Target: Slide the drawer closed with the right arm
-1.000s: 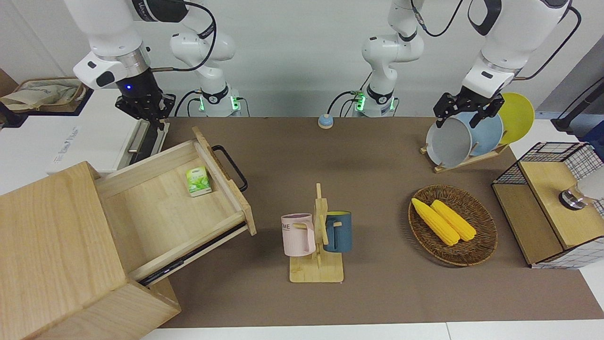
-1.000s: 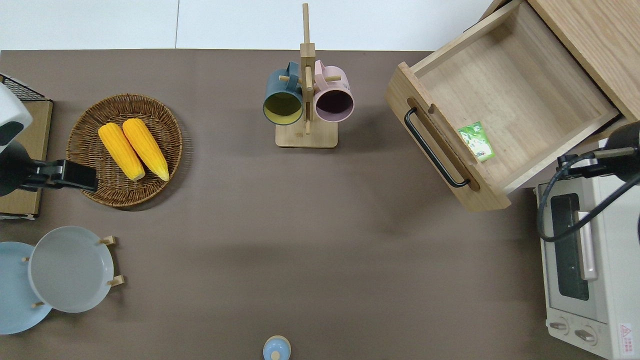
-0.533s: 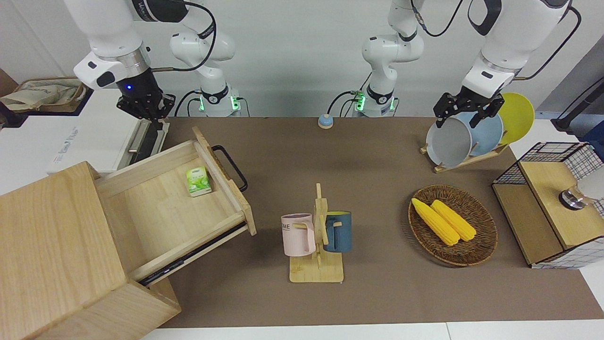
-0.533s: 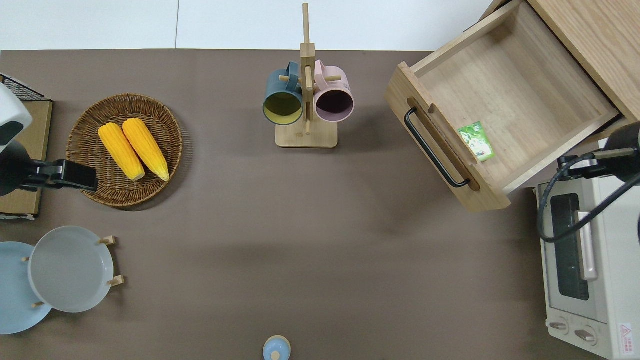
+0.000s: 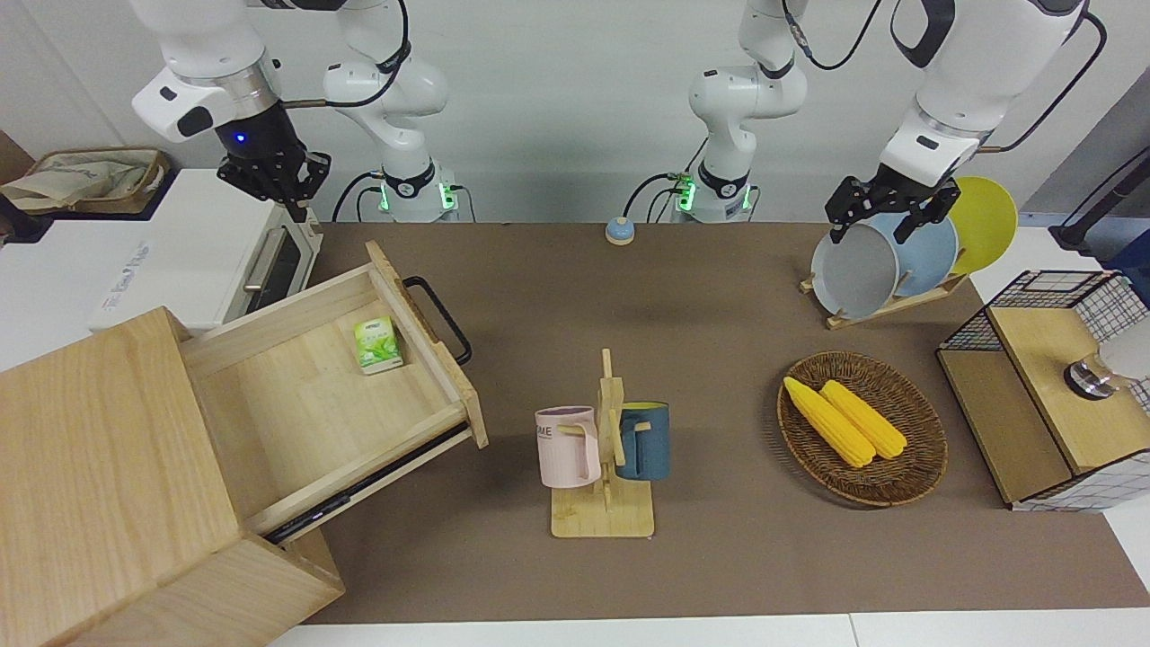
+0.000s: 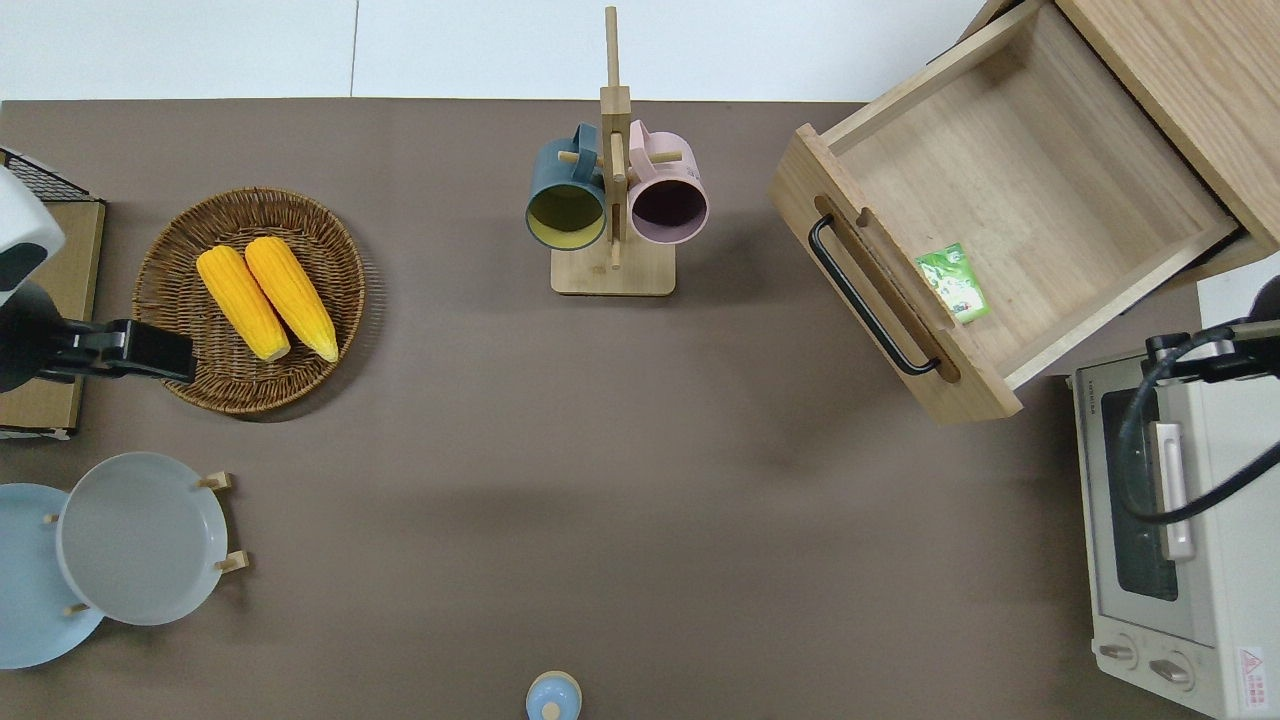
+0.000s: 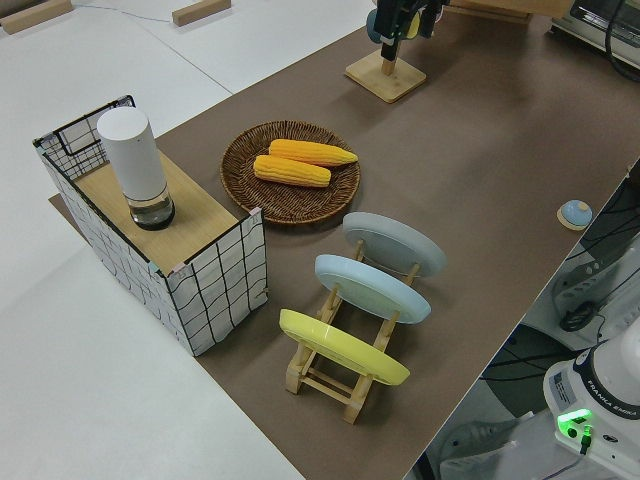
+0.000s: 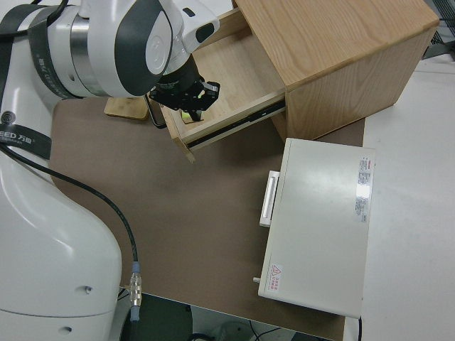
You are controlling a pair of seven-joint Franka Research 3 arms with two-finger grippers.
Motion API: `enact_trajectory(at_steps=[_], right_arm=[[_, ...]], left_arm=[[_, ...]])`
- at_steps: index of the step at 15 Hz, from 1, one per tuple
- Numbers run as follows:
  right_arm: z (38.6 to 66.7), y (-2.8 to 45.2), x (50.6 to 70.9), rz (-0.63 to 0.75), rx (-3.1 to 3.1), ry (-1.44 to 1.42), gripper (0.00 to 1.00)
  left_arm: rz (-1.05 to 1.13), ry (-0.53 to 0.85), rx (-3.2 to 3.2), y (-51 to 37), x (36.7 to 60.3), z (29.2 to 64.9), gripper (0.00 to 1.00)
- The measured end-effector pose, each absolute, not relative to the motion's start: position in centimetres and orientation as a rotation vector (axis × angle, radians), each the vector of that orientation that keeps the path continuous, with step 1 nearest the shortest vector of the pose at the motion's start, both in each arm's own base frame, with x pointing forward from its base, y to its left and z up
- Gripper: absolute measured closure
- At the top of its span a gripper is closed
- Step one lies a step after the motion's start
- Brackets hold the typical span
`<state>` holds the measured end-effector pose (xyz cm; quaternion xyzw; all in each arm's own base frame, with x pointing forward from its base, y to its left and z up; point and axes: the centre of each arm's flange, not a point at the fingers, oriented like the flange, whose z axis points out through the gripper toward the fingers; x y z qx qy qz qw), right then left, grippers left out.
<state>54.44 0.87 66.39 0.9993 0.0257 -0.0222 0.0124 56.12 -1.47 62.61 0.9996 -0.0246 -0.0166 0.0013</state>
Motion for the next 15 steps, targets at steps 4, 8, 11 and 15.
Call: enact_trajectory(at_steps=[4, 8, 11, 15], right_arm=[[67.9, 1.9, 53.9, -0.053, 3.115, 0.012, 0.99], [69.2, 6.6, 53.4, -0.007, 3.109, -0.123, 0.99], [69.4, 11.0, 52.6, 0.005, 3.099, -0.255, 0.99], [69.3, 16.4, 51.2, 0.012, 3.082, -0.406, 0.99]], left_arm=[[-0.052, -0.077, 3.138, -1.5, 56.1, 62.6, 0.00], [-0.052, -0.077, 3.138, -1.5, 56.1, 62.6, 0.00], [-0.052, -0.077, 3.138, -1.5, 56.1, 62.6, 0.00], [-0.052, -0.077, 3.138, -1.5, 56.1, 62.6, 0.00]])
